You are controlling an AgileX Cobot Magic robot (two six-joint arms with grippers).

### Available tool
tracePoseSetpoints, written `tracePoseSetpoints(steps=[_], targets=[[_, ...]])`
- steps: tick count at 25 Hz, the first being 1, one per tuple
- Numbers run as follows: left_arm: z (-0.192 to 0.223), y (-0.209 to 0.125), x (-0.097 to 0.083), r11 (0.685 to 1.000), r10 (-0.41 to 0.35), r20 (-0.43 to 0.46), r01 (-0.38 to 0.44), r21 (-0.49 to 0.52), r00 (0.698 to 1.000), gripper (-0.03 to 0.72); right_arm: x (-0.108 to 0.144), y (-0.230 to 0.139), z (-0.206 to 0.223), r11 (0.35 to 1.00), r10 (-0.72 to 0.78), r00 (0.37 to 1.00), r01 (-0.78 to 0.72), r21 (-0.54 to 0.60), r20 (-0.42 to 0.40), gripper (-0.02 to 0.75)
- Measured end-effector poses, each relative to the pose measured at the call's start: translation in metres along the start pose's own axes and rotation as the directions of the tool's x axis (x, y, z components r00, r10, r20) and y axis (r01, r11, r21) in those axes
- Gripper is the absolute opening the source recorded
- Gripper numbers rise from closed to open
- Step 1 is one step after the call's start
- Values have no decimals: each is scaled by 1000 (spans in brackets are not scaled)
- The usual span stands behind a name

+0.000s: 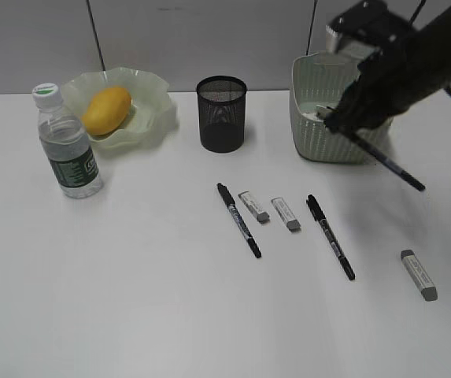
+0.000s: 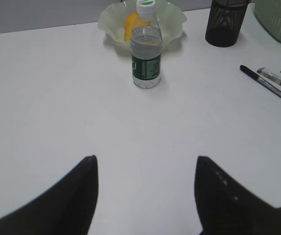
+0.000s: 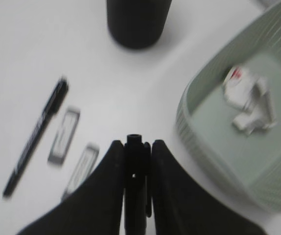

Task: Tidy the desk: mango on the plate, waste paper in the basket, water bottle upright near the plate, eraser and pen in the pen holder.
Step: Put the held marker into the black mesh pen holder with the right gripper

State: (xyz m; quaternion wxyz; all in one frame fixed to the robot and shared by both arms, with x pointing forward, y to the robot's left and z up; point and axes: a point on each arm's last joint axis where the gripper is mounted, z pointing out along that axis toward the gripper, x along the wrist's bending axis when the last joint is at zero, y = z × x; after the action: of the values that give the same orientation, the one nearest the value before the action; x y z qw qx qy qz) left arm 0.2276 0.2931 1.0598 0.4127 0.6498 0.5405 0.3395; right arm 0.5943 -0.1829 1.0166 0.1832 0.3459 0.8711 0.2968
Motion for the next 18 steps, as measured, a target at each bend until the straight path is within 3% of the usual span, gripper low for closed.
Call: tracePoseSetpoints(steps=[3, 6, 9, 18], targets=[[0, 0, 0, 1000, 0, 0, 0, 0, 1000, 470, -9, 25, -23, 959, 171, 981, -144, -243, 94, 136], [0, 0, 0, 1000, 0, 1, 0, 0, 1000, 465, -18, 40, -29, 886, 319, 943, -262, -383, 93, 136], [0, 0, 0, 1000, 0, 1, 0, 0, 1000, 462, -20, 54, -18, 860, 333, 941, -276, -429, 62, 136], [0, 0, 0, 1000, 0, 1, 0, 0, 1000, 445, 1, 104, 44, 835, 158, 987, -145, -531, -21, 136]])
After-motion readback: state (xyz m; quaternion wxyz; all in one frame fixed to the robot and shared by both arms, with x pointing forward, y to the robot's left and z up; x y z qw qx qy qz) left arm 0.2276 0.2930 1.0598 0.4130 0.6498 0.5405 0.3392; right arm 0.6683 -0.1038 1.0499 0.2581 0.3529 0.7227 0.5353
